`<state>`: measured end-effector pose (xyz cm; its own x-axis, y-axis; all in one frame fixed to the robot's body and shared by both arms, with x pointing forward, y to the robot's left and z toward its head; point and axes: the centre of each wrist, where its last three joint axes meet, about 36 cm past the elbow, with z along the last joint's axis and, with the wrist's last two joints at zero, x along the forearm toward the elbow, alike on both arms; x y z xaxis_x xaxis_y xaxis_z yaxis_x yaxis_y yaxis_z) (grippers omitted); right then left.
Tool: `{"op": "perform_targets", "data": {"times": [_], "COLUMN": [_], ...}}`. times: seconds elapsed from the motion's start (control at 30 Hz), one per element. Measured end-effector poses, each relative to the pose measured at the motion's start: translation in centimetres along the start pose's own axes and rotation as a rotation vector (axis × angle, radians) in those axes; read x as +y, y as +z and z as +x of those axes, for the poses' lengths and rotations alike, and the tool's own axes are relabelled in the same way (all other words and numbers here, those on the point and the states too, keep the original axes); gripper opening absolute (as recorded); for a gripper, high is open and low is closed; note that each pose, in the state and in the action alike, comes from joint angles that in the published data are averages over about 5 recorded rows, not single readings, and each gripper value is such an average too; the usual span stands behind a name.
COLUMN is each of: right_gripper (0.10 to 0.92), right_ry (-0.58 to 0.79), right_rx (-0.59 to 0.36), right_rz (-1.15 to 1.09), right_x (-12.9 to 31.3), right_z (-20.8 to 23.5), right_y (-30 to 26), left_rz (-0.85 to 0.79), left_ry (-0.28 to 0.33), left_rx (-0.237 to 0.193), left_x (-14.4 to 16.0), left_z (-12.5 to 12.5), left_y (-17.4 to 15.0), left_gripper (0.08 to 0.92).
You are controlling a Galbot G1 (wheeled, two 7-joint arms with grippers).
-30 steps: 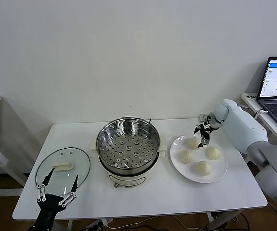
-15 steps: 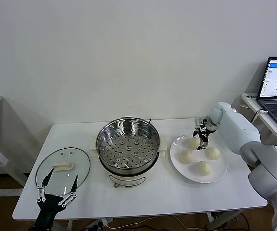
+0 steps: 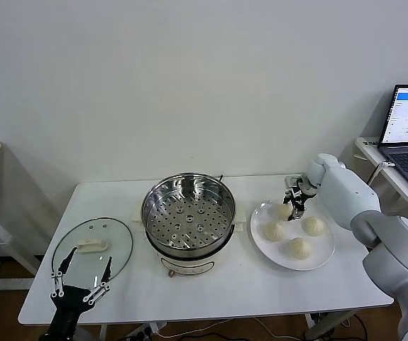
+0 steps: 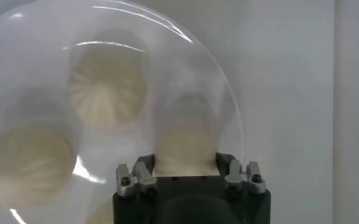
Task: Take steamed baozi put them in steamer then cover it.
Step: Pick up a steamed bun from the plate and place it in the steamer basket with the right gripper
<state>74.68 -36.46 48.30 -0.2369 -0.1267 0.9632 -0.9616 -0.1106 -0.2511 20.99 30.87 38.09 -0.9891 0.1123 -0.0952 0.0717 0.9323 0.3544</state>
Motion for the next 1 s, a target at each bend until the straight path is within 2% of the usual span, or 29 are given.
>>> {"op": "perform_targets", "data": {"times": [0.27, 0.63, 0.8, 1.0], "right_gripper": [0.676, 0.695, 0.704, 0.712], "right_ry": [0.088, 0.17, 0.151, 0.106], "right_rx": [-0.066, -0.138, -0.144, -0.138], "right_rz": [0.257, 0.848, 1.061, 1.24], "right_x": [-3.0, -5.5, -4.8, -4.0], "right_z": [7.5, 19.0, 20.9, 20.3], "right_y": [-3.1, -17.1, -23.3, -29.0], "left_rz": [-0.002, 0.003, 0.001, -0.005], "left_ry": [-0.001, 0.001, -0.004, -0.007], "left_rx": [-0.007, -0.009, -0.012, -0.013], "left_x": [0.1, -0.1, 0.0, 0.2], "left_z": [-0.2, -0.2, -0.3, -0.3], "left_y": [-0.2, -0.1, -0.2, -0.3], "left_gripper": [0.823, 0.823, 0.823, 0.823]}}
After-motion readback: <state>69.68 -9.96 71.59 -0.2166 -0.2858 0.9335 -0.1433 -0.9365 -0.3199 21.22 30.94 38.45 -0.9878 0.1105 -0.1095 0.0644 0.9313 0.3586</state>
